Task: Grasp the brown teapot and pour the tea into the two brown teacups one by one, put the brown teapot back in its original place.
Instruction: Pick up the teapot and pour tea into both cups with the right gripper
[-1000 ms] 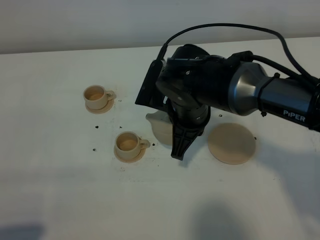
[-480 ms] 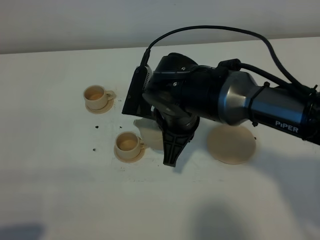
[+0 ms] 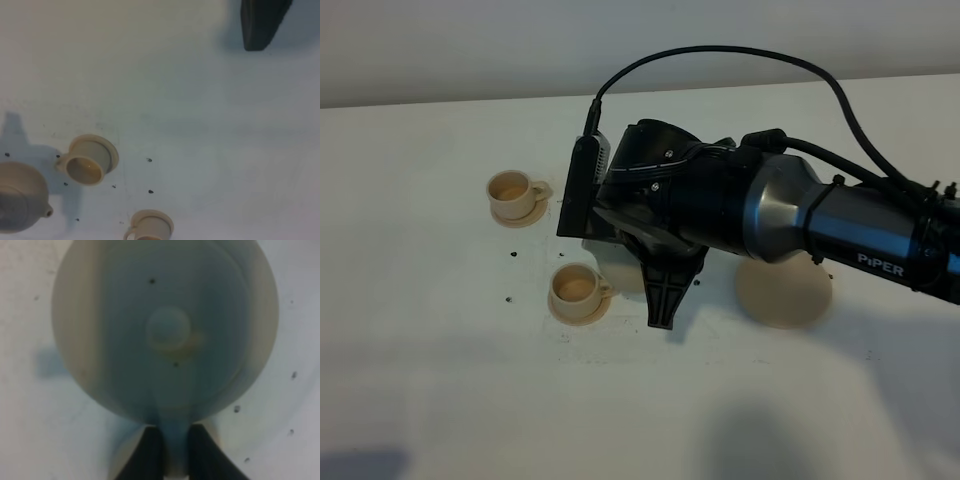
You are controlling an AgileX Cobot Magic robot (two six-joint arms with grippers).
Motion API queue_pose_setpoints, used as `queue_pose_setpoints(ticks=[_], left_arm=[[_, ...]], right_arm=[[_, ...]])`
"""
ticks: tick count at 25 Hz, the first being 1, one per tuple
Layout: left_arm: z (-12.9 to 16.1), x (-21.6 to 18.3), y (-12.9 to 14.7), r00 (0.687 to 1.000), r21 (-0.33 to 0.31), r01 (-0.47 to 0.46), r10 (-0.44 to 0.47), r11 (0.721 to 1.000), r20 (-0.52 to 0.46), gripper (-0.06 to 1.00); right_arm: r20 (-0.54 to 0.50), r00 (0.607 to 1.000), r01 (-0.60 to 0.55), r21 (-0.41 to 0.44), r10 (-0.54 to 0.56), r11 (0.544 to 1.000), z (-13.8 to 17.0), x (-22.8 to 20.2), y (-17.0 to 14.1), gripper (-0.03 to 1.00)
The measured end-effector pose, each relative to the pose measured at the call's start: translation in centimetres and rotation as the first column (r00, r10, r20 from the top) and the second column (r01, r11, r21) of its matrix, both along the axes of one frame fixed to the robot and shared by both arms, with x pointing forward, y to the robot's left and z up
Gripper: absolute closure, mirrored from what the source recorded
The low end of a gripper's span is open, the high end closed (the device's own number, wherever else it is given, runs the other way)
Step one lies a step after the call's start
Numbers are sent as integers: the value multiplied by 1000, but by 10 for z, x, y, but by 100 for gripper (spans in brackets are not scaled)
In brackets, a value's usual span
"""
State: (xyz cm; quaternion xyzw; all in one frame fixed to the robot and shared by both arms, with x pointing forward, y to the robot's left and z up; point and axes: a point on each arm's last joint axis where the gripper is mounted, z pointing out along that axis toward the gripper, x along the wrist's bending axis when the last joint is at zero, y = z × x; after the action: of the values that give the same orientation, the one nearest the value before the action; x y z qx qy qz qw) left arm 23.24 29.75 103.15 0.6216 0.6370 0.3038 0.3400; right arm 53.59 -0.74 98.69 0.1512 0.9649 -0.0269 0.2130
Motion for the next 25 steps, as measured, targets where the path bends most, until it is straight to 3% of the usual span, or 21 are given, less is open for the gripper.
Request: queue_pose_setpoints(ticks=[7,25], left_arm=[[0,0,0,1000,1,0,0,1000,0,40],[0,0,0,1000,1,0,0,1000,0,40]], right_arm=[[6,1000,-21,-52,21,998,-17,6,3,86],[118,985,-106,-157,125,982,-18,3,16,86]])
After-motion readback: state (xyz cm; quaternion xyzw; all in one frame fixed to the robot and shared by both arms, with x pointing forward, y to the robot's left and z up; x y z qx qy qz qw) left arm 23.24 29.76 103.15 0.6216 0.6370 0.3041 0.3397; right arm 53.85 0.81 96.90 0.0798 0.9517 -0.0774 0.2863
